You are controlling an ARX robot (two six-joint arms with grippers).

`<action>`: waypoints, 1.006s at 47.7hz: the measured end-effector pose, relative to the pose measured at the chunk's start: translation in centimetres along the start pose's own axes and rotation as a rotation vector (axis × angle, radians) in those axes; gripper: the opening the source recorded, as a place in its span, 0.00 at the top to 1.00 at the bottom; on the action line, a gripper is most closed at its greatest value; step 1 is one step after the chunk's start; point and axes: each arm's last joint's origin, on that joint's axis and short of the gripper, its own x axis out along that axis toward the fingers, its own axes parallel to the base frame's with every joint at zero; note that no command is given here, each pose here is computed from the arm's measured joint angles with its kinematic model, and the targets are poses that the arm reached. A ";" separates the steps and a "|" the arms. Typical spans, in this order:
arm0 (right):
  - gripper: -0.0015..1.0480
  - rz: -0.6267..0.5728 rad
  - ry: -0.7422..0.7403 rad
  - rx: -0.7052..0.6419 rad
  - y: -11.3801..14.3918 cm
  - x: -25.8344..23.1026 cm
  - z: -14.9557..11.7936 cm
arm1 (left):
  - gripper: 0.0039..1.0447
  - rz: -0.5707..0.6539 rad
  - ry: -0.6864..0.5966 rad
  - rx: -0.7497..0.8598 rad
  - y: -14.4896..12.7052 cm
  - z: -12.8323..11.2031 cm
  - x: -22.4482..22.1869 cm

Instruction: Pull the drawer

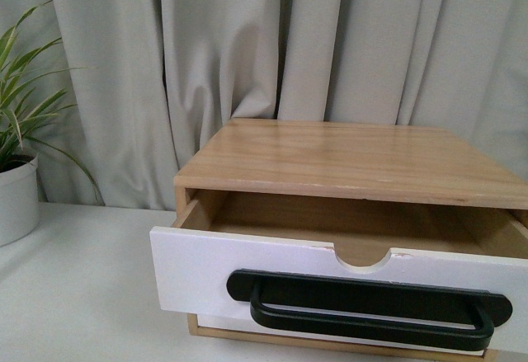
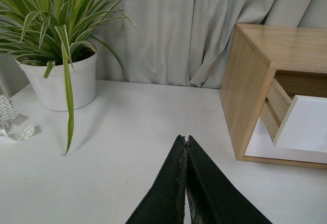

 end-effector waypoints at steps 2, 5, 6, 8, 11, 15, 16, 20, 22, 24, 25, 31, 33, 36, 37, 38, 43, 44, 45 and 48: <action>0.99 0.000 0.000 0.000 0.0 0.0 0.0 | 0.96 0.000 0.009 0.000 0.0 -0.1 -0.3; 0.99 0.000 0.000 0.000 0.0 0.0 0.0 | 0.96 0.001 0.032 0.000 0.0 -0.5 -0.9; 0.99 0.000 0.000 0.000 0.0 0.0 0.0 | 0.96 0.000 0.026 0.000 0.0 -0.4 -0.9; 0.99 0.000 -0.001 0.000 0.0 0.0 0.0 | 0.96 0.000 0.011 0.000 0.0 -0.3 -1.1; 0.99 0.000 -0.001 0.000 0.0 0.0 0.0 | 0.96 0.000 0.005 0.000 0.0 -0.3 -1.1; 0.99 0.000 -0.001 0.000 0.0 0.0 0.0 | 0.96 0.000 0.007 0.000 0.0 -0.3 -1.1; 0.99 0.000 -0.001 0.000 0.0 0.0 0.0 | 0.96 -0.001 0.007 0.000 0.0 -0.3 -1.1; 0.99 0.000 -0.001 0.000 0.0 0.0 0.0 | 0.96 0.000 0.006 0.000 0.0 -0.3 -1.1; 0.99 0.000 -0.001 0.000 0.0 0.0 0.0 | 0.96 0.000 0.006 0.000 0.0 -0.3 -1.1; 0.98 0.000 -0.001 -0.001 0.0 0.0 0.0 | 0.92 0.000 0.006 -0.002 0.0 -0.3 -1.1; 0.95 0.001 -0.001 0.000 0.0 0.0 0.0 | 0.89 0.000 0.006 -0.002 0.0 -0.3 -1.1; 0.70 0.000 -0.001 0.000 0.0 0.0 0.0 | 0.63 0.000 0.005 -0.002 0.0 -0.3 -1.1; 0.61 0.000 -0.001 0.000 0.0 0.0 0.0 | 0.55 0.000 0.005 -0.003 0.0 -0.3 -1.1; 0.53 0.000 -0.001 0.000 0.0 0.0 0.0 | 0.44 0.000 0.005 -0.002 0.0 -0.3 -1.1; 0.50 0.000 -0.001 0.000 0.0 0.0 0.0 | 0.41 0.000 0.005 -0.002 0.0 -0.3 -1.1; 0.46 0.000 -0.001 0.000 0.0 0.0 0.0 | 0.39 0.000 0.005 -0.002 0.0 -0.3 -1.1; 0.29 0.000 -0.001 0.000 0.0 0.0 0.0 | 0.22 0.000 0.005 -0.002 0.0 -0.3 -1.1; 0.26 0.000 -0.001 0.000 0.0 0.0 0.0 | 0.18 0.000 0.005 -0.002 0.0 -0.3 -1.1; 0.23 0.000 -0.001 0.000 0.0 0.0 0.0 | 0.15 0.000 0.005 -0.002 0.0 -0.3 -1.1; 0.09 0.000 -0.001 0.000 0.0 0.0 0.0 | 0.04 0.000 0.005 -0.002 0.0 -0.3 -1.1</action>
